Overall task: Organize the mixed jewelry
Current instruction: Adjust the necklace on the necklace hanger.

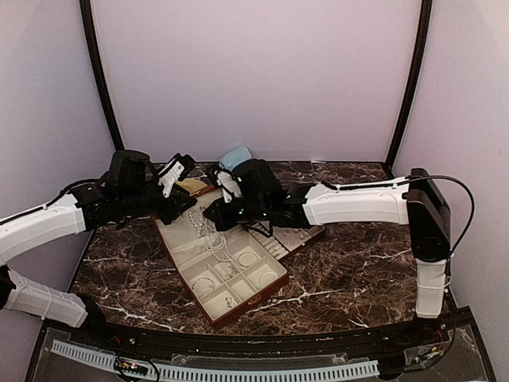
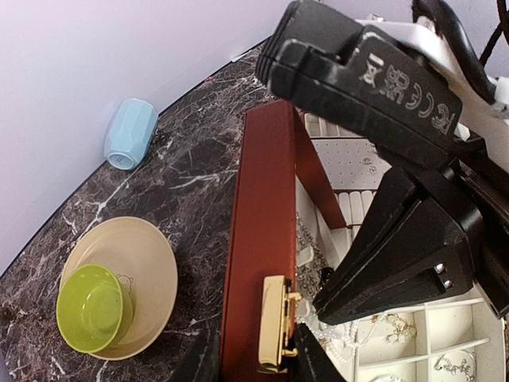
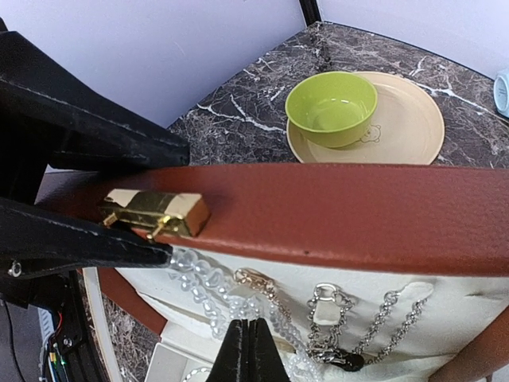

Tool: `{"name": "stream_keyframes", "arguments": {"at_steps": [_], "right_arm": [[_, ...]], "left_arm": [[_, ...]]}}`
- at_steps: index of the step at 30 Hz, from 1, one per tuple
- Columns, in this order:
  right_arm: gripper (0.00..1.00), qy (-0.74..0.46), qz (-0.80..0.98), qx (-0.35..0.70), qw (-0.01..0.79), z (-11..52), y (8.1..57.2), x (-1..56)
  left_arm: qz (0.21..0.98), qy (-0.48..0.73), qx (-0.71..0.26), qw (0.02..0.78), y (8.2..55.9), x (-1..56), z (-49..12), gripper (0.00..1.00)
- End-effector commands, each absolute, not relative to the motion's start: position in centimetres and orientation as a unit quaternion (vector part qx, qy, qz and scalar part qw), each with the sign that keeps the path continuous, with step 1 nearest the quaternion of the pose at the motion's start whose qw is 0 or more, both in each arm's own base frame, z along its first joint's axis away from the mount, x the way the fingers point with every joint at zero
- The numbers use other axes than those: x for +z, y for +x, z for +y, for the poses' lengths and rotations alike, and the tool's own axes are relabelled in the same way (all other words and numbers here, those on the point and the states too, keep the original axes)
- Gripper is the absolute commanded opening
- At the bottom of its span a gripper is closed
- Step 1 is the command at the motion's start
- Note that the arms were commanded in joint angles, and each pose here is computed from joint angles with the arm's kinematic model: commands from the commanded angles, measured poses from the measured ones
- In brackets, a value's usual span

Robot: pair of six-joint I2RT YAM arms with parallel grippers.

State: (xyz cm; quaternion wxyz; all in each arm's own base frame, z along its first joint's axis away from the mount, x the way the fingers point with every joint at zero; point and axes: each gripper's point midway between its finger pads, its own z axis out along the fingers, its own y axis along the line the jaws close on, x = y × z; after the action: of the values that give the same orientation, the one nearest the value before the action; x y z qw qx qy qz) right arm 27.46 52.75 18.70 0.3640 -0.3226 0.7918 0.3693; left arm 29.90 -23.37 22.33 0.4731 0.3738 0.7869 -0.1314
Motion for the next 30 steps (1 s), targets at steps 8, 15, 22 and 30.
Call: {"name": "stream_keyframes", "arguments": {"at_steps": [8, 15, 22, 30], "right_arm": [[0.0, -0.306, 0.772, 0.395, 0.392, 54.5, 28.5, 21.4], [0.0, -0.304, 0.774, 0.398, 0.387, 55.1, 28.7, 20.7], [0.0, -0.301, 0.771, 0.404, 0.39, 55.5, 28.9, 21.2], [0.0, -0.297, 0.777, 0.4, 0.384, 56.0, 29.3, 20.6]], "left_arm": [[0.798, 0.393, -0.157, 0.43, 27.8, 19.7, -23.5, 0.26], [0.793, 0.399, -0.162, 0.43, 27.6, 19.6, -23.7, 0.25], [0.78, 0.417, -0.178, 0.431, 26.9, 19.6, -24.1, 0.16], [0.768, 0.435, -0.194, 0.429, 26.2, 19.8, -24.7, 0.1]]}}
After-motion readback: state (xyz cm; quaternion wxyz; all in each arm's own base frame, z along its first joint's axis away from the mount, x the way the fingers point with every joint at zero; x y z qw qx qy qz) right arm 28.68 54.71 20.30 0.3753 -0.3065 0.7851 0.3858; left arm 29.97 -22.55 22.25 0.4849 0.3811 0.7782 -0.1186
